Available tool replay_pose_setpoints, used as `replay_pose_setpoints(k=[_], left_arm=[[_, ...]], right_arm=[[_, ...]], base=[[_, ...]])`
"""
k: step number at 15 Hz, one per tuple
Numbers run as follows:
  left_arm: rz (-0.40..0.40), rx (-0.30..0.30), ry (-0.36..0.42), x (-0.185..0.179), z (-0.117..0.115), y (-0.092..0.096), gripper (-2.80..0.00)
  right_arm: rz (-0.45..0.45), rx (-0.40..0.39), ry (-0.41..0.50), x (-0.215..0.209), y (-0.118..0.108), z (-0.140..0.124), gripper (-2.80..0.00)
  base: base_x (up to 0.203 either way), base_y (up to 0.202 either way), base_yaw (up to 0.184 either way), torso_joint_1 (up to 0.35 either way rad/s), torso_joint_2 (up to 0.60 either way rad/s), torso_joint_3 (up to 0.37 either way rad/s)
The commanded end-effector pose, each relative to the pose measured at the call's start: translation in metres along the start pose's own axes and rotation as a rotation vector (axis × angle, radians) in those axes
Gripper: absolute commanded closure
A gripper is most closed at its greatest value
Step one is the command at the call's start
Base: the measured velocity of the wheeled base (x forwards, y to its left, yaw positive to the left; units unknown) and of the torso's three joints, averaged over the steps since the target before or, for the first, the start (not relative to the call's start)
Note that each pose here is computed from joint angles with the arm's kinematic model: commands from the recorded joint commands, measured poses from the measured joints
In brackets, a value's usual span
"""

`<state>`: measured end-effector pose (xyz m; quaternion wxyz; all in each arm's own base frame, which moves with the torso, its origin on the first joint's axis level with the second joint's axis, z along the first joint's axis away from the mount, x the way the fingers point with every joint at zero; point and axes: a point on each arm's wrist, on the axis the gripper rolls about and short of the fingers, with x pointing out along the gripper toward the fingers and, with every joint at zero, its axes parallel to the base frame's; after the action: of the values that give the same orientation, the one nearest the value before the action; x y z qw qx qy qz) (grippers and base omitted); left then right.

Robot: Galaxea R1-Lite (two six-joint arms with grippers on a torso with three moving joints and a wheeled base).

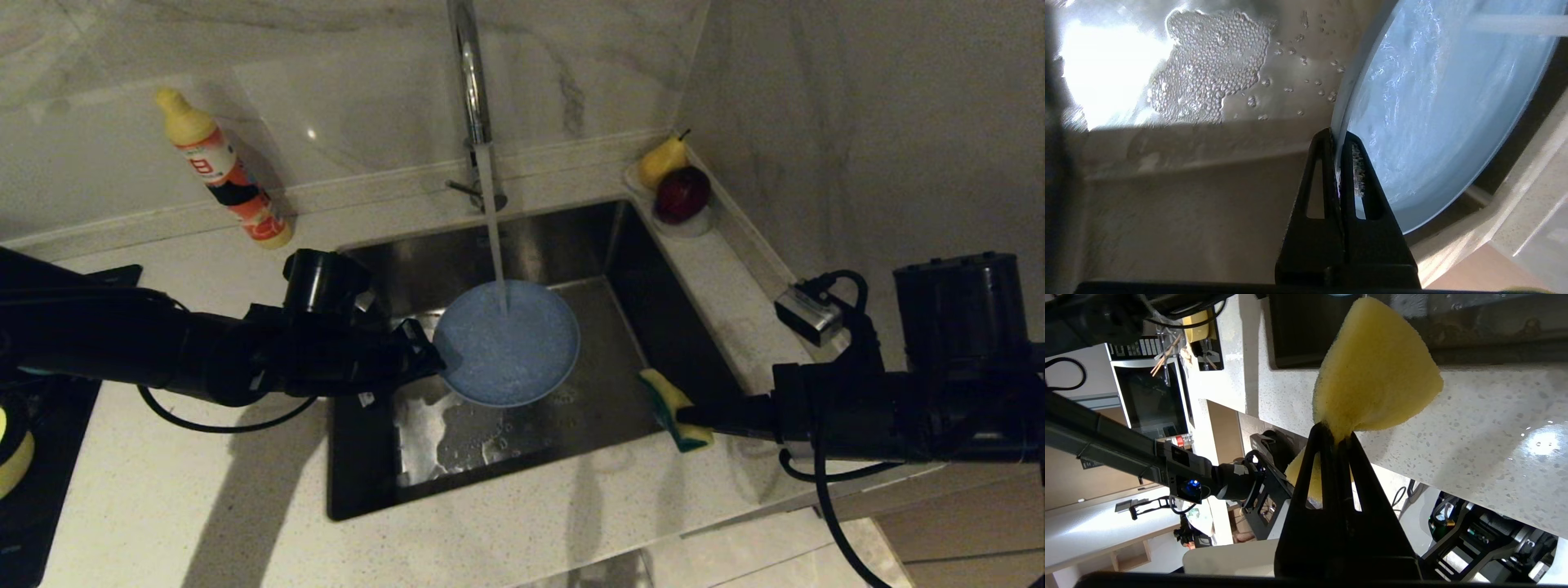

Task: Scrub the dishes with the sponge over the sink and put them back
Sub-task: Wash the plate

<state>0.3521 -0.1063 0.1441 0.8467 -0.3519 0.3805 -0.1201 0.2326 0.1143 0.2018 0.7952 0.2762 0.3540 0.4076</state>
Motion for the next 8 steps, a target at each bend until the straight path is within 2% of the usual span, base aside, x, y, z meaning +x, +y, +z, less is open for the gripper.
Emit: replay_pose_setpoints(k=[1,5,7,8], left_arm=[[0.016,-0.002,0.023,0.009,-0.005,0.005,0.0],[0.006,0.01,0.015,0.004,-0.005,0.002,0.0],[-0.006,0.033,-0.026,-0.015,-0.003,-0.005,0.0],[0.004,0.07,-0.068,-0.029,-0.003,-0.009,0.0]], right_arm=[[0.008,-0.004,-0.006,-0.002,0.002,0.001,0.0],[0.014,-0.003,0.0,-0.001,0.002,0.001,0.0],[0.01,0.001,0.003,0.0,0.001,0.001,0.0],[0.004,0.009,0.012,0.003,-0.002,0.0,0.0]], base=[[0.0,0.0,0.0,0.0,0.0,0.0],[0.0,0.0,0.0,0.0,0.0,0.0],[0.0,0.0,0.0,0.0,0.0,0.0],[0.0,0.0,0.0,0.0,0.0,0.0]])
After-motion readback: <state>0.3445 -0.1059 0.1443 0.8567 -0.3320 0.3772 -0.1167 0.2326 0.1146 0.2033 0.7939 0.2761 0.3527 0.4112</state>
